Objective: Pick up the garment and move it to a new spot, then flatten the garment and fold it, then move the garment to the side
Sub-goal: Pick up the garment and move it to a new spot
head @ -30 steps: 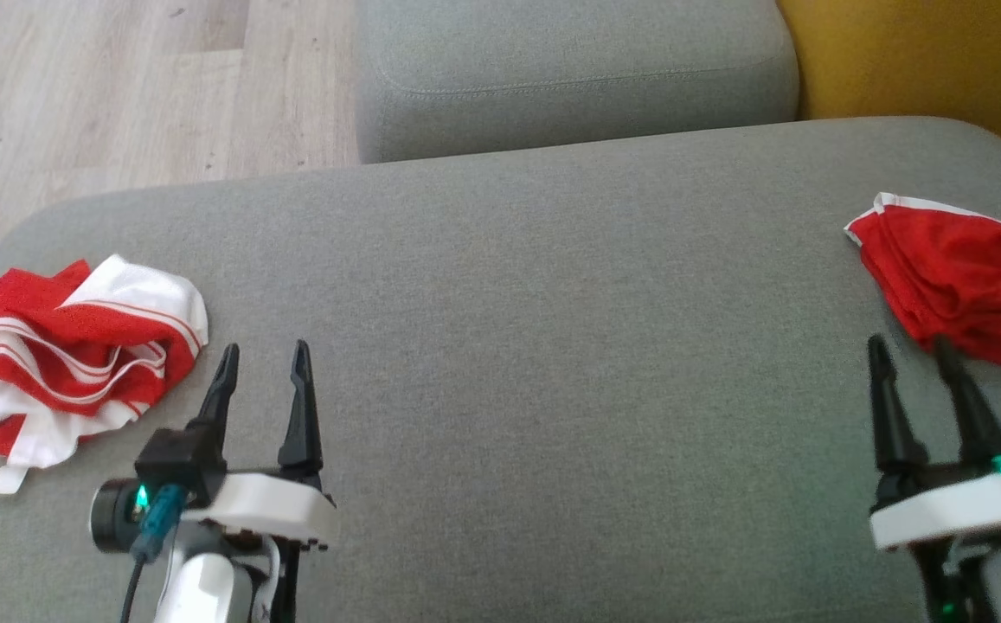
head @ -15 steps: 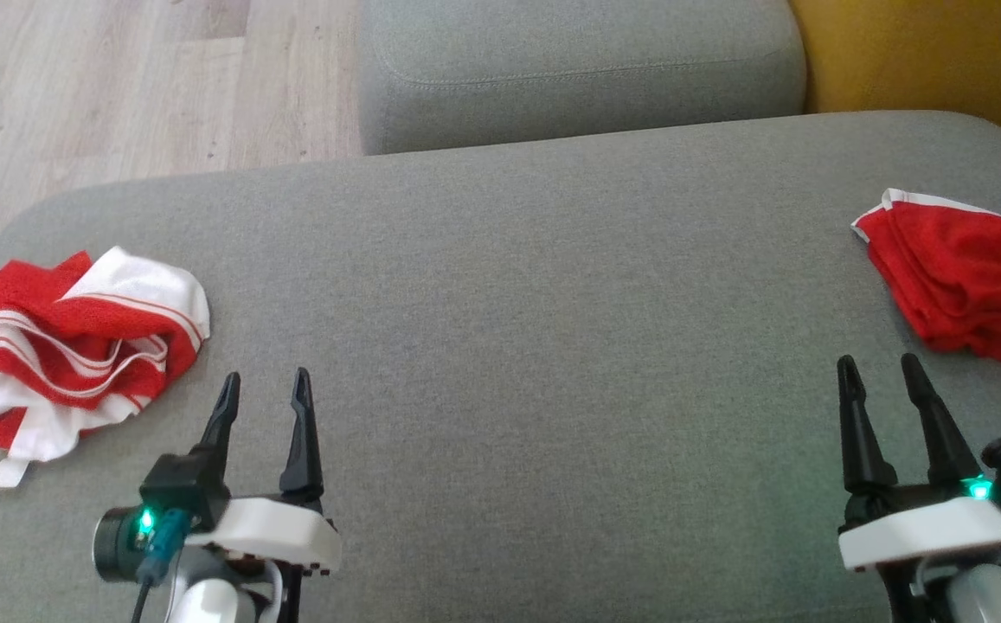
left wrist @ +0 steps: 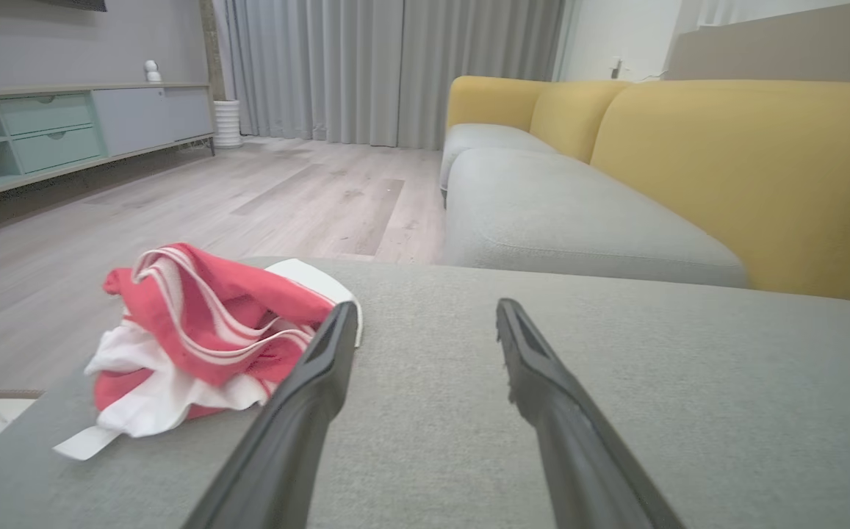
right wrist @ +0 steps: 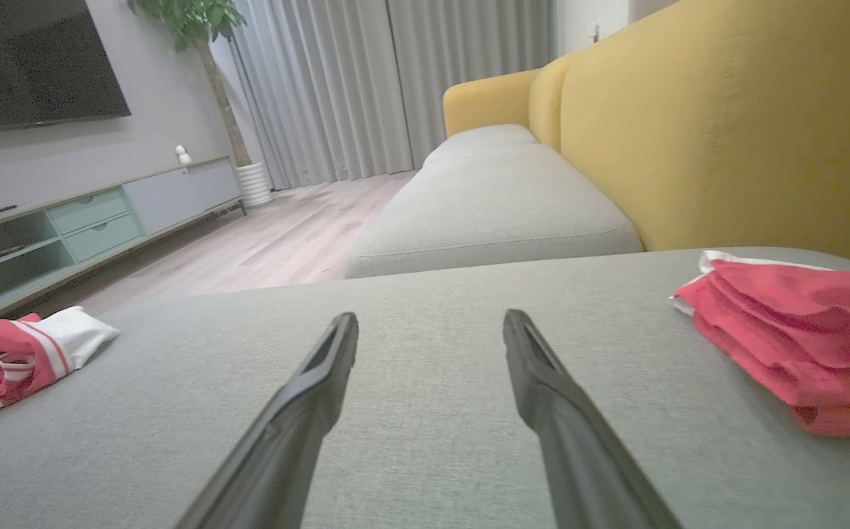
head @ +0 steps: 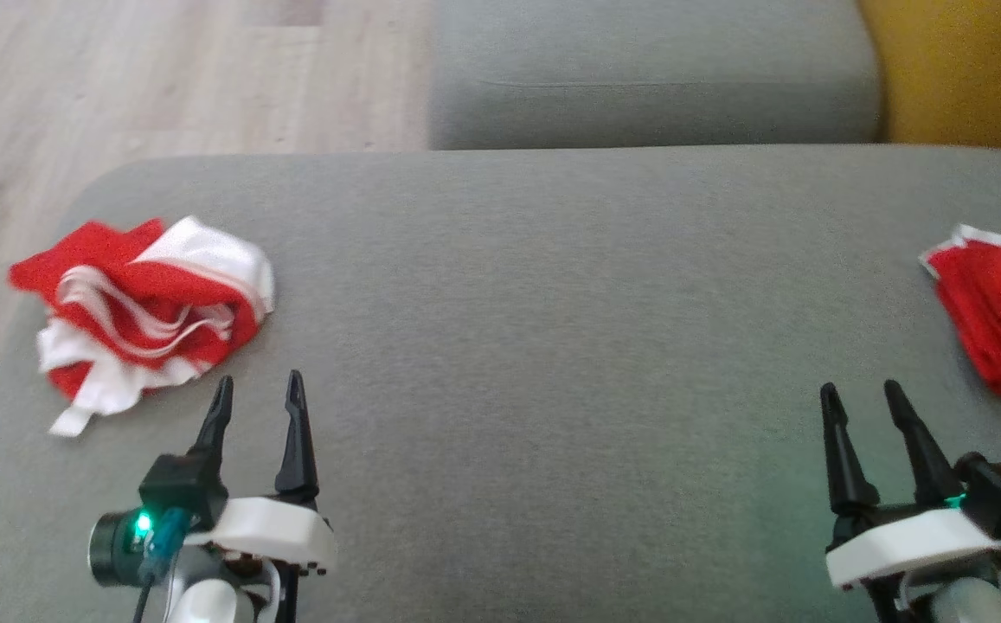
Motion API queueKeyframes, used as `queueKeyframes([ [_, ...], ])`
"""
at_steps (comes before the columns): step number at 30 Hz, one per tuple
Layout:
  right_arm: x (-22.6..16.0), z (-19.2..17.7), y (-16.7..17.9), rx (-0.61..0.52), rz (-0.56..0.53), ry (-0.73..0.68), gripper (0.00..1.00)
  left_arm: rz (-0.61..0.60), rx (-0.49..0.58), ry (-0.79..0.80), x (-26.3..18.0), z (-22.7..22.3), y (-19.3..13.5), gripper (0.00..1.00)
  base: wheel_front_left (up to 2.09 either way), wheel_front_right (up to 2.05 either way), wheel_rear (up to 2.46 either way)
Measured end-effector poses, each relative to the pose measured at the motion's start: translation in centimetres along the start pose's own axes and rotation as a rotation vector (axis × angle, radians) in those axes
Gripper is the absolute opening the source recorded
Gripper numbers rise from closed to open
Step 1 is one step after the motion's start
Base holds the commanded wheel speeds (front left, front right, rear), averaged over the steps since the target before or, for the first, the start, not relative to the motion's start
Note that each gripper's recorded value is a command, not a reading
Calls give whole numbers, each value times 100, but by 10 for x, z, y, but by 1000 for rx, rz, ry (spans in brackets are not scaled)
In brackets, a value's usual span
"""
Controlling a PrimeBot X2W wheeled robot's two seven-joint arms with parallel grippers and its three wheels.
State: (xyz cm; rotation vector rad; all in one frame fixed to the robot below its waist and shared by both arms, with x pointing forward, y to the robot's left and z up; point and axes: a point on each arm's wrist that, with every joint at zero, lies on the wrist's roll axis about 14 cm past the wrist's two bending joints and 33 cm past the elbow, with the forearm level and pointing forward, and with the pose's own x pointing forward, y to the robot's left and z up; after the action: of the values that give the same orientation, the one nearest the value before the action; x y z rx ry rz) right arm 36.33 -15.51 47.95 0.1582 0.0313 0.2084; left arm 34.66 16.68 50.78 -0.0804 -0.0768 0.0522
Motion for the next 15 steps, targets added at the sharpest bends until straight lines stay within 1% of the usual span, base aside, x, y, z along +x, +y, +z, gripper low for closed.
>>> queueKeyframes([
  [4, 16, -9, 26, 19, 66, 27, 100, 67, 24, 2, -12, 0, 23, 100, 0, 0, 0],
  [11, 34, -37, 74, 40, 195, 124, 100, 219, 39, 10, -41, -1, 73, 100, 0, 0, 0],
  [15, 45, -42, 105, 44, 277, 146, 100, 307, 42, 15, -60, -2, 98, 100, 0, 0, 0],
])
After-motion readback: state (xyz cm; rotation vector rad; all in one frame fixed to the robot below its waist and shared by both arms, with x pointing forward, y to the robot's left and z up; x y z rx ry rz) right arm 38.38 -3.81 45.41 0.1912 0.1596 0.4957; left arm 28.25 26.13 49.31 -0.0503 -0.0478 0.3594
